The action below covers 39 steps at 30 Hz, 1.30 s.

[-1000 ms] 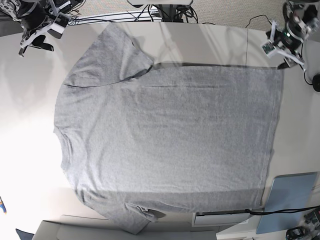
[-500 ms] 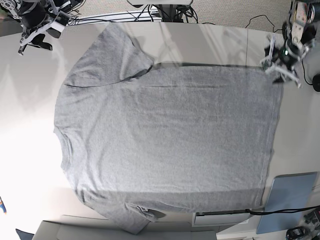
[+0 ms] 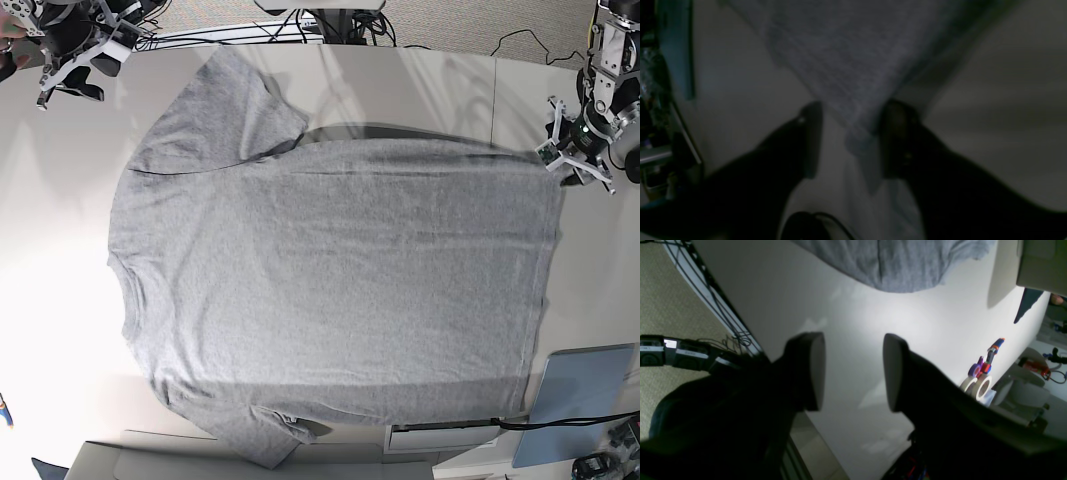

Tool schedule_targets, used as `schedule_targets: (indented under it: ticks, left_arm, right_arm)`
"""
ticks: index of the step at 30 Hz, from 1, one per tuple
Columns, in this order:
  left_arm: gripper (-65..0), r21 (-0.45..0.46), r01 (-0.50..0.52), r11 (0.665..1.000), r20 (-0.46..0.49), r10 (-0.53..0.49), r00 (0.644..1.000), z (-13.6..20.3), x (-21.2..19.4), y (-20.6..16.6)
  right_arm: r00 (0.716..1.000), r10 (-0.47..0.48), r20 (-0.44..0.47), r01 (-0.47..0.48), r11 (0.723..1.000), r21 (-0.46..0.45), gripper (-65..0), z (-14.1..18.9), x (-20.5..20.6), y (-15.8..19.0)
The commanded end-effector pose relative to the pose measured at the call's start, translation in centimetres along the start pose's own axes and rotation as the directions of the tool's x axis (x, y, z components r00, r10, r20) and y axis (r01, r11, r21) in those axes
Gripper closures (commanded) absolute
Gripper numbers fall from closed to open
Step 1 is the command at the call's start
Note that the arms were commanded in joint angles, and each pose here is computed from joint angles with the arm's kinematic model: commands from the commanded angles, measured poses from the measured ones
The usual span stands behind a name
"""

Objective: Fold the T-shirt properly
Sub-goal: 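Move both grippers to the shoulder seams of the grey T-shirt and grasp, then drag the grey T-shirt by its shoulders toward the arm bases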

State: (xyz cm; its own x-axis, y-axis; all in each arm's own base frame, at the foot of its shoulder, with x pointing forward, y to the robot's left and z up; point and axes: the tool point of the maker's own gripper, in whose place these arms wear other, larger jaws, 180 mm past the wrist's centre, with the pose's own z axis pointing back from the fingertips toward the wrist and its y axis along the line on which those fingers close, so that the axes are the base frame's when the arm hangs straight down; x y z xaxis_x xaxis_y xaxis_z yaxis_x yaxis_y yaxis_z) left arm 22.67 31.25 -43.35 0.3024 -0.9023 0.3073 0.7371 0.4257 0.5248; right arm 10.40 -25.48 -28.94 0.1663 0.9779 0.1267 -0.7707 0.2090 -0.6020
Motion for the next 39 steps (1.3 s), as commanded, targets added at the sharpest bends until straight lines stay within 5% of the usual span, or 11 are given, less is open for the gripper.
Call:
schedule_targets:
  ticks: [1,6,15,24,39]
  left_arm:
    - [-18.6,-0.103,0.034,0.994,-0.087,-0.043,0.995,0.3,-2.3,-2.4]
    - [0.0,-0.17,0.021,0.985,-0.063,-0.033,0.997,0.3,-1.7,-4.0]
    - [0.0,-0.172,0.014,0.985,-0.06,-0.025,0.998,0.2,-1.5,-4.2]
    - [0.0,-0.115,-0.034,0.993,-0.018,0.032,0.999,-0.8,0.8,-4.6]
    - [0.0,-0.115,-0.035,0.993,-0.05,0.03,0.998,-0.8,0.3,-4.7]
  right_arm:
    - [1.0,0.011,0.024,-0.01,1.0,-0.015,-27.9,0.2,0.6,-0.5]
    - [0.999,0.02,0.037,-0.018,0.999,-0.031,-27.9,-0.2,0.9,-1.2]
    - [0.987,0.04,0.156,-0.029,0.997,-0.076,-27.9,-2.8,3.3,-1.9]
    - [0.971,0.215,0.104,-0.215,0.977,-0.013,-27.9,-8.8,3.5,2.2]
    - [0.963,0.241,0.122,-0.248,0.968,0.047,-27.9,-13.5,4.5,4.1]
